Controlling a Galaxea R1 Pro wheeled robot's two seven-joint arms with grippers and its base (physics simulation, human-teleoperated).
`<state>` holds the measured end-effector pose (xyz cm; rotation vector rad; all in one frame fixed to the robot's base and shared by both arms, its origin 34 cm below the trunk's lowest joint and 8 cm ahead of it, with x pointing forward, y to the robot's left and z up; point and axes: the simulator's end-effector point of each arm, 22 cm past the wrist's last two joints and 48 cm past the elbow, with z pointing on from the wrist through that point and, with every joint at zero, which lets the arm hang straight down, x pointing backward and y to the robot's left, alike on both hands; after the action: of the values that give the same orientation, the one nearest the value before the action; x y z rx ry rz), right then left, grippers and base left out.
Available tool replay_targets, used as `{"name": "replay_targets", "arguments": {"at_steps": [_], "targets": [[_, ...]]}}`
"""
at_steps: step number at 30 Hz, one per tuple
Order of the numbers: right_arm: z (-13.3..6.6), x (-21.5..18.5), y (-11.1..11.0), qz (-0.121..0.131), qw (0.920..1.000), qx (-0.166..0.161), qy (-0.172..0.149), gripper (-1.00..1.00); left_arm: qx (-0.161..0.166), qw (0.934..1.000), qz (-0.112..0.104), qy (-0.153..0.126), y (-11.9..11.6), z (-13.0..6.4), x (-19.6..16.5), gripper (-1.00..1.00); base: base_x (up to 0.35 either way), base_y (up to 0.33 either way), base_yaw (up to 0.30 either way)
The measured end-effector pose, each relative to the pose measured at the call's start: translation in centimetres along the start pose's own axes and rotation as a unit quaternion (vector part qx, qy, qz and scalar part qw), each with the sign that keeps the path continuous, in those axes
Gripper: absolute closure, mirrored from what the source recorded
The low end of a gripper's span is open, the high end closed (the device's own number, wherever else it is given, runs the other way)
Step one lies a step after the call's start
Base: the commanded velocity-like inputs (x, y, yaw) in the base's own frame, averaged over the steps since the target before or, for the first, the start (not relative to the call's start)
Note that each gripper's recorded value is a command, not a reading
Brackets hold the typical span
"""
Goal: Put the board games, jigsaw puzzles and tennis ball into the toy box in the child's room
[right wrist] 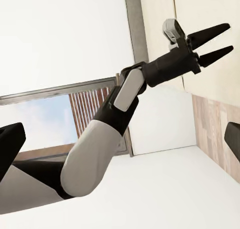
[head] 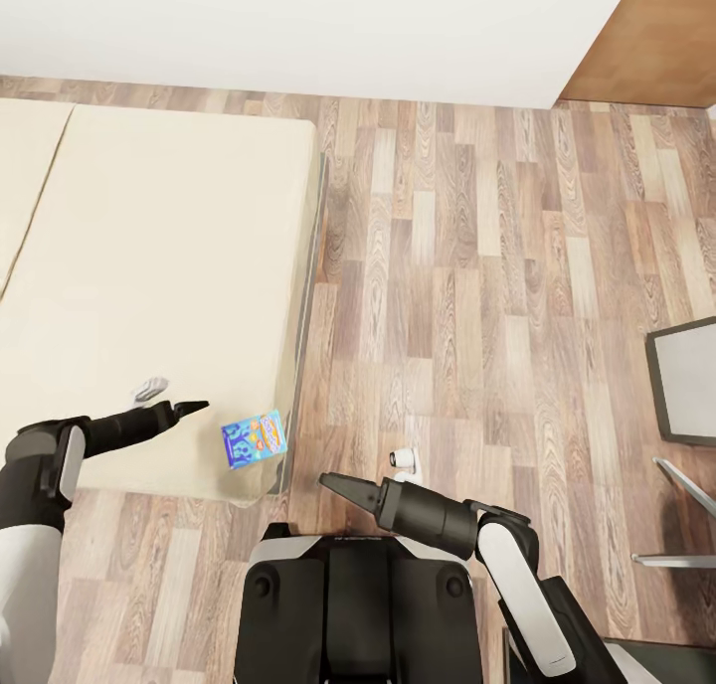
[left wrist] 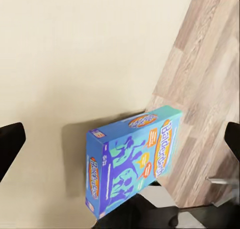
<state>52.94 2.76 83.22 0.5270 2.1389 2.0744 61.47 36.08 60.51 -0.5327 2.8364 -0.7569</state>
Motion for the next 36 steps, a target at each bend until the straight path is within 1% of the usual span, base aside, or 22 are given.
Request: {"name": "replay_targets", "arguments": {"at_steps": [1,5,10,11,14,17,20,22,25,29,32,36], "targets": [[0.0,0.0,-0.1,0.0,1.0,0.002,0.0,-1.0,0.03,0.9996,0.001,0.002,-1.1,-0.3,0.0,-1.0,0.0,0.0,0.0],[-0.1,0.0,-0.2,0.0,1.0,0.003,0.0,-1.0,0.053,0.9986,0.002,0.004,-2.1,-0.5,0.0,-1.0,0.0,0.0,0.0],[-0.6,-0.8,-0.4,-0.001,0.9999,0.006,-0.011,-1.0,0.079,0.9968,0.0,0.007,-3.0,-0.8,0.6,-1.0,0.0,0.0,0.0],[-0.7,-1.0,-0.4,-0.001,0.9999,0.007,-0.013,-1.0,0.102,0.9947,0.002,0.008,-3.7,-1.4,0.6,-1.0,0.0,0.0,0.0],[-0.8,-1.1,-0.4,-0.002,0.9999,0.008,-0.014,-1.0,0.133,0.991,0.003,0.011,-4.5,-2.4,1.0,-1.0,0.0,0.0,0.0],[-1.0,-1.2,-0.3,-0.005,0.9998,0.007,-0.016,-1.0,0.18,0.9836,0.004,0.014,-6.2,-3.5,1.4,-1.0,0.0,0.0,0.0],[-1.7,-2.2,-0.4,-0.01,0.9995,0.012,-0.026,-1.0,0.203,0.979,0.0,0.019,-7.0,-4.1,2.2,-1.0,0.0,0.0,0.0],[-2.0,-2.6,-0.4,-0.013,0.9993,0.015,-0.03,-1.0,0.207,0.978,-0.006,0.024,-6.8,-4.4,3.2,-1.0,0.0,0.0,0.0],[-2.7,-3.1,-0.6,-0.018,0.999,0.022,-0.034,-1.0,0.207,0.9775,-0.016,0.035,-5.8,-5.4,5.0,-1.0,0.0,0.0,0.0],[-4.5,-3.9,-1.5,-0.03,0.998,0.044,-0.035,-1.0,0.212,0.9756,-0.028,0.05,-4.4,-7.4,7.2,-1.0,0.0,0.0,0.0],[-5.7,-4.6,-1.9,-0.045,0.9966,0.056,-0.04,-1.0,0.219,0.9738,-0.036,0.047,-3.7,-8.9,7.9,-1.0,0.0,0.0,0.0],[-6.2,-5.2,-1.9,-0.058,0.9953,0.062,-0.047,-1.0,0.223,0.9734,-0.04,0.037,-3.5,-9.8,7.6,-1.0,0.0,0.0,0.0]]}}
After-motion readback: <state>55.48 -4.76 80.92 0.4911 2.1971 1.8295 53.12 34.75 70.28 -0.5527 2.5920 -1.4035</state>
